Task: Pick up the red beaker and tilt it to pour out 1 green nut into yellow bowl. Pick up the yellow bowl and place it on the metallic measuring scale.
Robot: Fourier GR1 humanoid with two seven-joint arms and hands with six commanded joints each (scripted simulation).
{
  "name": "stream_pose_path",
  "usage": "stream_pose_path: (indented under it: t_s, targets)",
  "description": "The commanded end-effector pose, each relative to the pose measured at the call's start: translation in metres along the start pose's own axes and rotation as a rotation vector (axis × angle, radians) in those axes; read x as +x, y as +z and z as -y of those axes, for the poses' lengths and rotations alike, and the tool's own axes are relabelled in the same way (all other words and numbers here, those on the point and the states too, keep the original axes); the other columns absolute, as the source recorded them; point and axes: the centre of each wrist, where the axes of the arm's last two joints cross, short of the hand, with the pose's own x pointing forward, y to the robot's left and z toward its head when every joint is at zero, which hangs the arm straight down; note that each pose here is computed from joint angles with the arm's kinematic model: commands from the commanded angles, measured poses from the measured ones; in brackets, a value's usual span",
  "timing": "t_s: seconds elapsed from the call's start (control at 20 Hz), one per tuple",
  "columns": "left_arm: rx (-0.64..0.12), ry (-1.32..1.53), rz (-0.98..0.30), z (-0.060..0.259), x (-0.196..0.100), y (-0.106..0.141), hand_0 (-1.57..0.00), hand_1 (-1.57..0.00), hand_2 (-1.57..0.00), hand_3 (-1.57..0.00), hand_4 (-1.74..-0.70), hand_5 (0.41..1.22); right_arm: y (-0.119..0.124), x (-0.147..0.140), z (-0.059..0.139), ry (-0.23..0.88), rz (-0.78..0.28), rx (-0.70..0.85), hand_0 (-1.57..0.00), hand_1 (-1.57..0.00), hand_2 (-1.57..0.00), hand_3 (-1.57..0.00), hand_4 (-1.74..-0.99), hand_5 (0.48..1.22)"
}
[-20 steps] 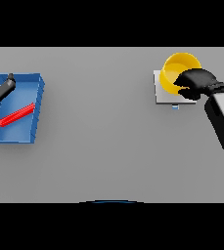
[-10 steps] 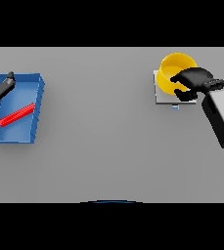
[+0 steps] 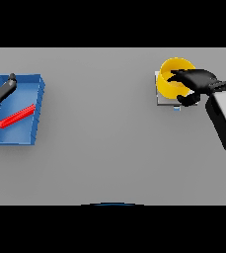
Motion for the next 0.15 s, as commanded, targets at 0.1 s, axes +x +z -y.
stream_pose_path:
  t_s: [0.1]
  targets:
    - [-0.004, 0.007, 0.008, -0.0012, 0.0013, -0.0006, 0.0, 0.0, 0.0, 0.0, -0.73, 0.665, -0.0009, -0.0001, -0.0004, -0.008, -0.027, 0.013, -0.02, -0.02, -0.03, -0.15, -1.478, 0.738]
